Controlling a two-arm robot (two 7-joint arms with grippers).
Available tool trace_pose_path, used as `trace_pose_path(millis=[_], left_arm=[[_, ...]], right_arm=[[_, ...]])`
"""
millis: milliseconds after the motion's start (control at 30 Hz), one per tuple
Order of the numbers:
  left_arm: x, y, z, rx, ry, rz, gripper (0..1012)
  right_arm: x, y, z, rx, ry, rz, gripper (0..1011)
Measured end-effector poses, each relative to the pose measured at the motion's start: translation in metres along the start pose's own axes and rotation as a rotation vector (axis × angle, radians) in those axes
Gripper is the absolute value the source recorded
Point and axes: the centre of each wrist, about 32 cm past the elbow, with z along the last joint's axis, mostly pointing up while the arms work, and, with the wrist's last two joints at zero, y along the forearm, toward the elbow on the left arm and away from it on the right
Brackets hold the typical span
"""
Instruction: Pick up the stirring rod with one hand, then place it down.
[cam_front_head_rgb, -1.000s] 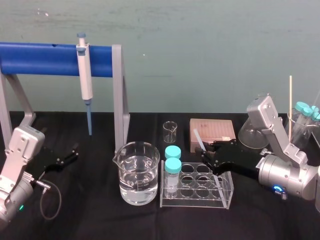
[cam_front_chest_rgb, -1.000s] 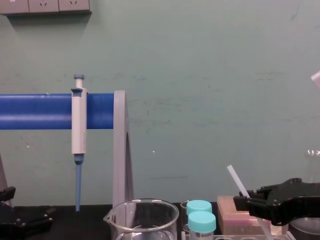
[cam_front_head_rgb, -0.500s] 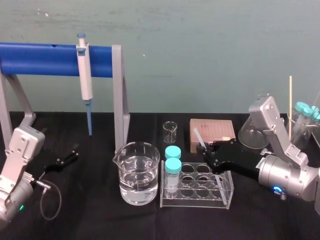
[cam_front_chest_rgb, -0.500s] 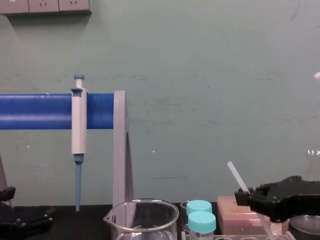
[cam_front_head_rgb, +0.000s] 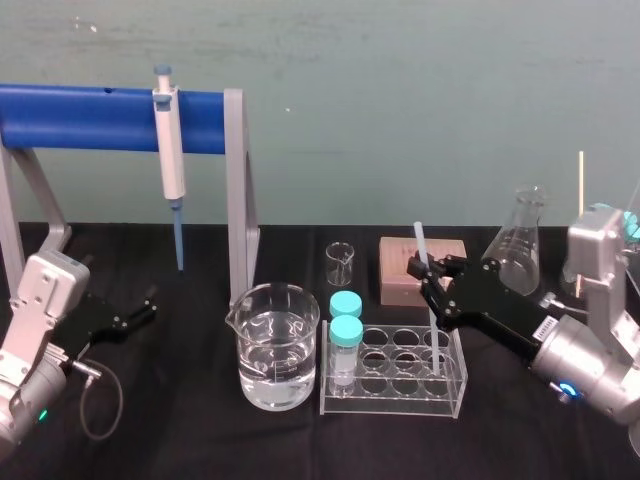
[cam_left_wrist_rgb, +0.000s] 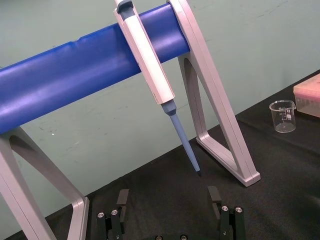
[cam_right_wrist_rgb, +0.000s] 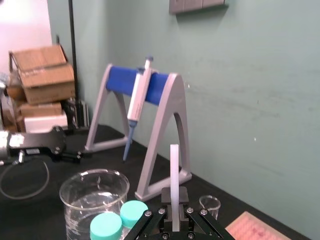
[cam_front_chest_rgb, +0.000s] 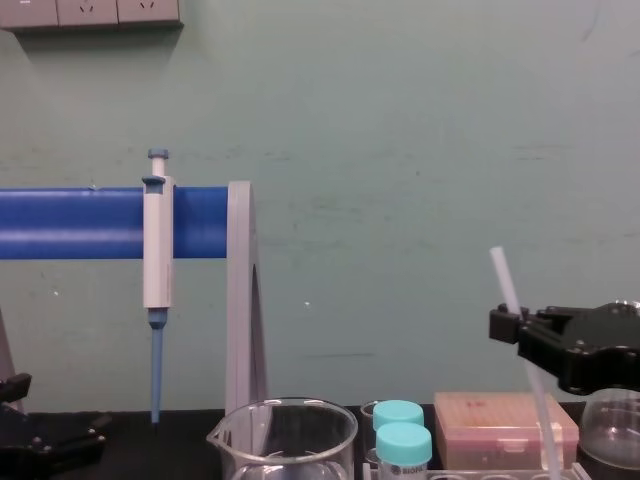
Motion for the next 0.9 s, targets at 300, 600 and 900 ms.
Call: trace_pose_path(millis=[300,600,900], left_arm=[[0.0,0.0,0.0,0.0,0.0,0.0,1000],[0.0,0.0,0.0,0.0,0.0,0.0,1000],[0.0,0.0,0.0,0.0,0.0,0.0,1000]], right_arm=[[-0.0024,-0.013,-0.008,0.082,0.022,0.008,71],[0.014,-0.007,0.023,0.207,-0.008,-0.009,71],[0.0319,0.005,0.062,0.334,-0.059,-0.025,70]])
